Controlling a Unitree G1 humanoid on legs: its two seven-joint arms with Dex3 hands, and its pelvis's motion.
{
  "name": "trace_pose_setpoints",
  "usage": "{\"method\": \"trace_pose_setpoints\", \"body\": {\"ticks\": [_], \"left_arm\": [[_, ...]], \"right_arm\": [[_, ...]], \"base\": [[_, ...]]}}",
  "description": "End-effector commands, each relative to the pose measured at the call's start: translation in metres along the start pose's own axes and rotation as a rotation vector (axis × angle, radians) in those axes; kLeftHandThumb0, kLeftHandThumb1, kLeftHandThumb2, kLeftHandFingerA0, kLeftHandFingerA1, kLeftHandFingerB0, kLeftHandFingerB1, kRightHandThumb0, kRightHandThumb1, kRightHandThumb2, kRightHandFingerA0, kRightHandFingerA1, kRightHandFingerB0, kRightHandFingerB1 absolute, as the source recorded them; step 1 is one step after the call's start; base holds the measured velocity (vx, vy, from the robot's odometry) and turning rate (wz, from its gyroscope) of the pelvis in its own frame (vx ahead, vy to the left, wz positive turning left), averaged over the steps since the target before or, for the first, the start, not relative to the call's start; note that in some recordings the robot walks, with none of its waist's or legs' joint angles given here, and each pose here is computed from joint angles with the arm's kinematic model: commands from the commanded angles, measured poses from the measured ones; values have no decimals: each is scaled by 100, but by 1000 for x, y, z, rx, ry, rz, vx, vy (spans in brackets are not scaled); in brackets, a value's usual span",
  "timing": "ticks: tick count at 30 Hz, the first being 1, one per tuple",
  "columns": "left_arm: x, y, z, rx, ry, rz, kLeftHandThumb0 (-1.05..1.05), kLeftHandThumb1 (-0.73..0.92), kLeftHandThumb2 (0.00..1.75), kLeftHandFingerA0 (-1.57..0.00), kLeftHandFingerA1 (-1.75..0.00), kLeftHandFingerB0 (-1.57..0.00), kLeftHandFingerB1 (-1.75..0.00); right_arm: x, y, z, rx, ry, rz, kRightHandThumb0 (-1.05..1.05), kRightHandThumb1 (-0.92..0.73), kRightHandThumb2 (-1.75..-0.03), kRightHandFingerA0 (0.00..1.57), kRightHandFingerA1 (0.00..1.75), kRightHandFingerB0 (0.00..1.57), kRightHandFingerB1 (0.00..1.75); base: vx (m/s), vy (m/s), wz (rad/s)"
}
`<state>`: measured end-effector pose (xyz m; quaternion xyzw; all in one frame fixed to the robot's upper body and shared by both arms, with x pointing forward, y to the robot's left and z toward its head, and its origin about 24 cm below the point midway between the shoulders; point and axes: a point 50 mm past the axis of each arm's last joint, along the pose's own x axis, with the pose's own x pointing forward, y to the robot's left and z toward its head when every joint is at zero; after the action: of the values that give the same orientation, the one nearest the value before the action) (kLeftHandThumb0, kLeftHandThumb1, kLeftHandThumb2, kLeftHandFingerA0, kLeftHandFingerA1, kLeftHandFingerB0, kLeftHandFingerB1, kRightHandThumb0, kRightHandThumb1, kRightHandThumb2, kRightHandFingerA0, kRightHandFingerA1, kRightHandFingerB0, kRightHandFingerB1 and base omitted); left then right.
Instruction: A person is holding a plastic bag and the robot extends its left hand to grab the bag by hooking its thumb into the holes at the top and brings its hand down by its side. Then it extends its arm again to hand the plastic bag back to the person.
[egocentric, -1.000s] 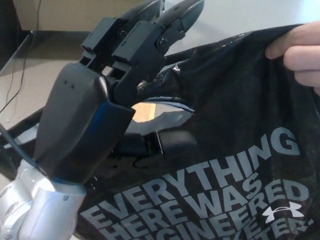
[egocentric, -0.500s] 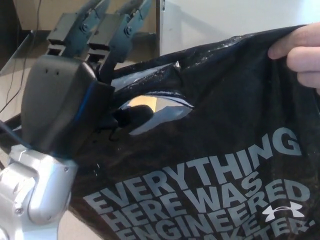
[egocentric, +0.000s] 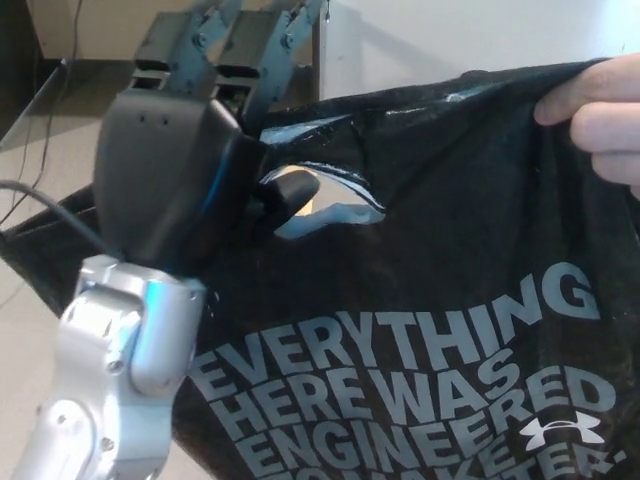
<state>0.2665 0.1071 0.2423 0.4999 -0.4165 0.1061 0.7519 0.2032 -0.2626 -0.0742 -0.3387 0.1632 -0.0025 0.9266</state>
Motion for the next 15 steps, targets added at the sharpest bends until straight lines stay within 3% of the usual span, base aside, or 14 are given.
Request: {"method": "trace_pose_setpoints", "body": {"ticks": [1,5,6,7,8,9,10,11,12,13,14,15], "left_arm": [[8,-7,5,32,-73,151,-41,41,65,-37,-46,-29,-39],[13,-14,4,23,-78,169,-39,45,67,-38,-45,-35,-40],[17,-21,4,23,-77,173,-32,60,60,-48,-40,-40,-34],[21,-23,4,7,-83,191,-37,54,73,-54,-51,-37,-43],[23,-25,3,0,-86,197,-28,69,62,-68,-101,-43,-34],[25,-26,3,-10,-88,204,-28,69,62,-68,-101,-43,-34],[27,-29,2,-14,-87,200,-27,75,65,-71,-150,-39,-34],[31,-31,0,-23,-90,200,-26,80,65,-91,-126,-44,-34],[35,-33,-1,-35,-95,204,-26,80,65,-91,-126,-44,-34],[39,-34,-2,-45,-107,228,-22,76,63,-101,-113,-51,-36],[46,-34,-3,-51,-125,249,-19,78,63,-109,-122,-68,-41],[54,-33,-5,-55,-144,269,-19,78,63,-109,-122,-68,-41]], "right_arm": [[1,-8,-1,2,3,-14,-21,-63,-58,65,45,50,37],[2,-7,-1,0,9,-7,-21,-63,-58,65,45,50,37],[-2,-6,-5,-27,14,2,-23,-63,-59,66,45,49,36],[-1,-7,-3,-27,8,-1,-22,-63,-59,68,45,49,37],[-1,-6,-4,-23,10,0,-21,-63,-59,69,46,49,36],[-1,-5,-4,-17,13,0,-21,-63,-59,69,46,49,36],[-3,-4,-6,-18,20,4,-21,-63,-59,71,46,49,36],[-5,-3,-8,-23,24,8,-23,-63,-59,75,48,49,37],[-9,-2,-11,-28,25,11,-23,-63,-59,75,48,49,37],[-7,-3,-10,-22,26,14,-23,-64,-59,76,48,49,36],[-5,-5,-8,-19,19,15,-24,-64,-59,80,50,48,36],[-2,-8,-6,-19,9,14,-24,-64,-59,80,50,48,36]], "base": [[0,0,0],[0,0,0],[0,0,0],[0,0,0],[0,0,0],[0,0,0],[0,0,0],[0,0,0],[0,0,0],[0,0,0],[0,0,0],[0,0,0]]}}
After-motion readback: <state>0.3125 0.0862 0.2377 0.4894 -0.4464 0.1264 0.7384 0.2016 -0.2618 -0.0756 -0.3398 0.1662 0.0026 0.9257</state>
